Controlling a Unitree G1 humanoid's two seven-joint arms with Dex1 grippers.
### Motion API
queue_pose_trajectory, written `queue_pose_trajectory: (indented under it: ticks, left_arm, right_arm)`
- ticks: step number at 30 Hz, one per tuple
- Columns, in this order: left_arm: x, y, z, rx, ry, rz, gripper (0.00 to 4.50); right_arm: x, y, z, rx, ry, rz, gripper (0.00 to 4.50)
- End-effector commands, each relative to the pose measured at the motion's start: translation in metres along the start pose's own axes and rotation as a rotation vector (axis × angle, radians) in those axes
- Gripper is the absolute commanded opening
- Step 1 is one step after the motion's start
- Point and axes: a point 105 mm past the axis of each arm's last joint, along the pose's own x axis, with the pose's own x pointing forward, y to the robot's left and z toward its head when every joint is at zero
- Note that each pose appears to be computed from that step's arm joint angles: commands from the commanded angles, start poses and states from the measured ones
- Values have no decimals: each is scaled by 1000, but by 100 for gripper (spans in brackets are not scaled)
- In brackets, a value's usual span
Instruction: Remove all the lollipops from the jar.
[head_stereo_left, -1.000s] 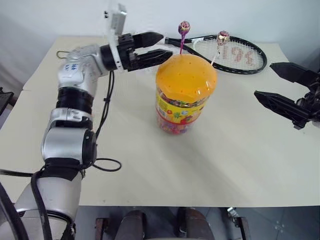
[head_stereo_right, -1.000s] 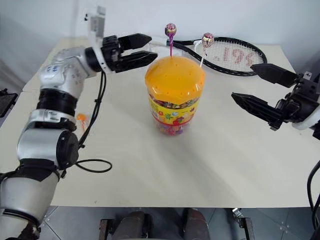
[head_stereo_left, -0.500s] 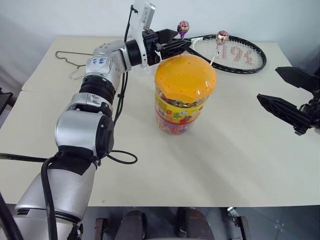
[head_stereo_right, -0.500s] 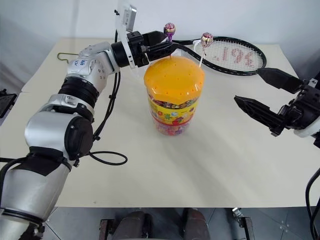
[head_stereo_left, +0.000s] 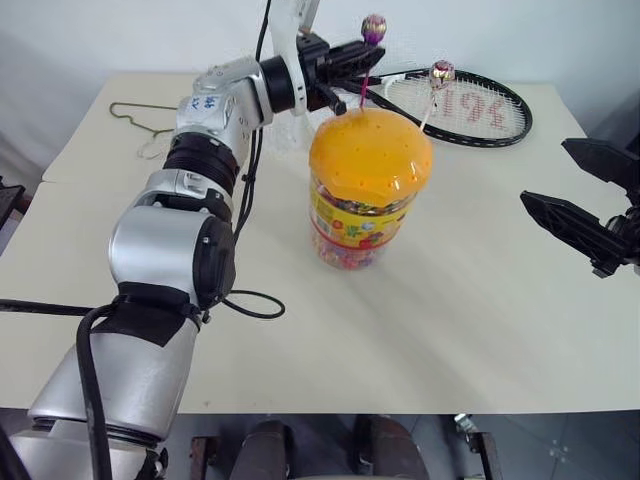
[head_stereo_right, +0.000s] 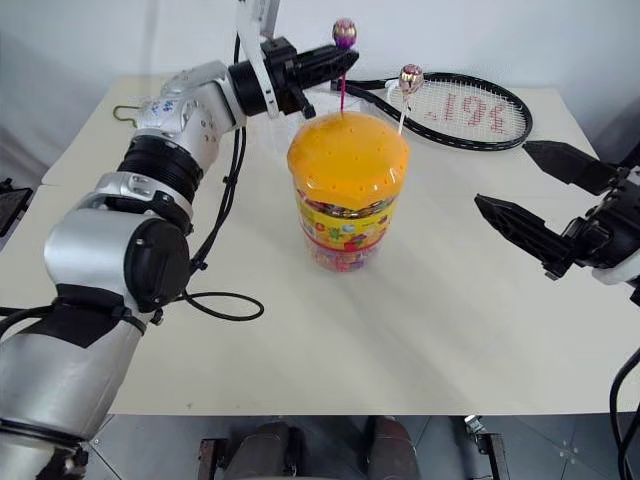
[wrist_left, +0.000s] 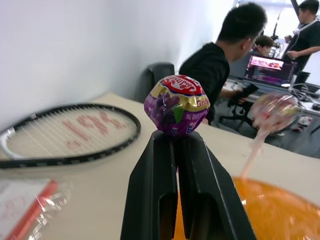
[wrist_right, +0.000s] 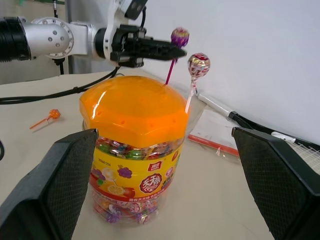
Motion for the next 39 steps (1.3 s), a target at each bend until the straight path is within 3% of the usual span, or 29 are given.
queue_pose_trajectory:
  ticks: [1, 7, 8, 11, 14, 19, 26, 29, 39]
  left_arm:
    - [5, -8, 51, 91, -127, -17, 4]
    - [-4, -1, 88, 154, -188, 70, 4]
    - [-9, 7, 86, 145, -136, 119, 4]
    - [-36, 31, 66, 122, 57, 233, 4]
    - [-62, 47, 48, 115, 156, 293, 4]
    - [-137, 65, -2, -19, 430, 442, 4]
    - [-215, 44, -52, -221, 643, 695, 4]
    - [-244, 4, -86, -318, 813, 692, 4]
    - [-278, -39, -146, -446, 1002, 688, 4]
  right_arm:
    - [-3, 3, 14, -49, -48, -2, 450]
    - [1, 5, 16, -41, -52, 29, 450]
    - [3, 7, 15, -36, -50, 45, 450]
    - [6, 12, 13, -15, -37, 93, 450]
    - [7, 13, 11, -3, -26, 128, 450]
    - [8, 13, 8, 28, 29, 230, 450]
    - [16, 11, 2, 46, 67, 319, 450]
    - [24, 11, -5, 65, 69, 362, 450]
    - [38, 6, -11, 79, 51, 404, 450]
